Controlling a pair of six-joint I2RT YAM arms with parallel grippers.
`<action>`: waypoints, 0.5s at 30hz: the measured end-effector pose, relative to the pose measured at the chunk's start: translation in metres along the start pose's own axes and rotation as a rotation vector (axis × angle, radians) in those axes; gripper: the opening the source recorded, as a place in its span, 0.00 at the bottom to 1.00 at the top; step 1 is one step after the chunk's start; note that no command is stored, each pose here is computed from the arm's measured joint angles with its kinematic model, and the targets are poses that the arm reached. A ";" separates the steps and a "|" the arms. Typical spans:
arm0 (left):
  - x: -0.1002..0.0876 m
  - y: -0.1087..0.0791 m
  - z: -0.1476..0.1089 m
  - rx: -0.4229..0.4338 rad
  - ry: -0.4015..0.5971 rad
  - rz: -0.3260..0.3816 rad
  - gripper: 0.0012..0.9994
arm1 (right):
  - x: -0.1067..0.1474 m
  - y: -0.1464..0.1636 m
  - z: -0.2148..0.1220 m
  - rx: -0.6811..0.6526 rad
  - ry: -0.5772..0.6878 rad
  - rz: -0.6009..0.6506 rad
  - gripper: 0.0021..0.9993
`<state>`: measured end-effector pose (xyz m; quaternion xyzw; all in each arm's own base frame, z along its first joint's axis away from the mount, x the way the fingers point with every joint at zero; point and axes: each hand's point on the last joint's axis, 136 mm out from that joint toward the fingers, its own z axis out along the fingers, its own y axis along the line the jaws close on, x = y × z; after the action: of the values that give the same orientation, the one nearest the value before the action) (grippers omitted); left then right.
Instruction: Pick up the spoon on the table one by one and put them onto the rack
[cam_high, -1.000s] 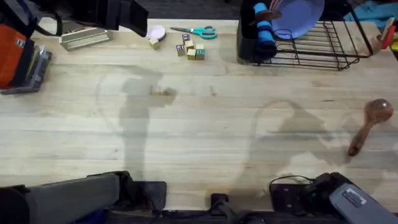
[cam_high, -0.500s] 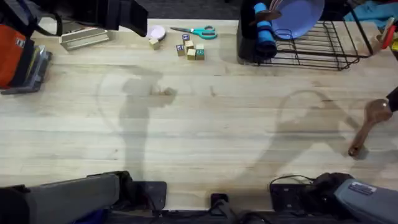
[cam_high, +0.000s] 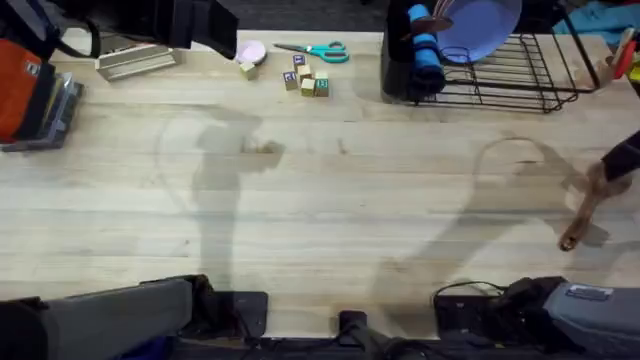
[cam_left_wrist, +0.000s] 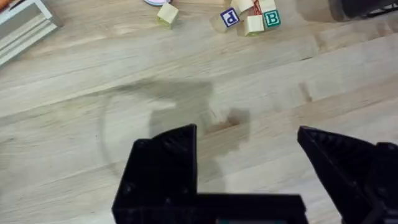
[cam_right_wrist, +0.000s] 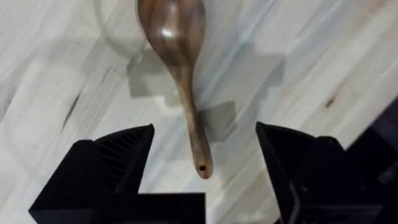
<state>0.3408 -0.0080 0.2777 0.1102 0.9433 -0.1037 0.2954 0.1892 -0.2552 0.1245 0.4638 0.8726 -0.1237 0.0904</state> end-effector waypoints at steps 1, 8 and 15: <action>0.000 0.000 0.000 0.000 0.000 0.000 0.99 | -0.001 0.002 0.004 -0.007 0.007 0.001 0.99; 0.000 0.000 0.000 0.000 0.000 0.000 0.99 | 0.002 0.012 0.034 -0.026 0.083 0.026 0.99; 0.000 0.000 0.000 0.000 0.001 0.000 0.99 | -0.002 0.018 0.059 -0.026 0.108 0.048 0.99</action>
<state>0.3406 -0.0081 0.2776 0.1102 0.9434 -0.1038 0.2950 0.2076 -0.2653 0.0663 0.4894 0.8664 -0.0849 0.0519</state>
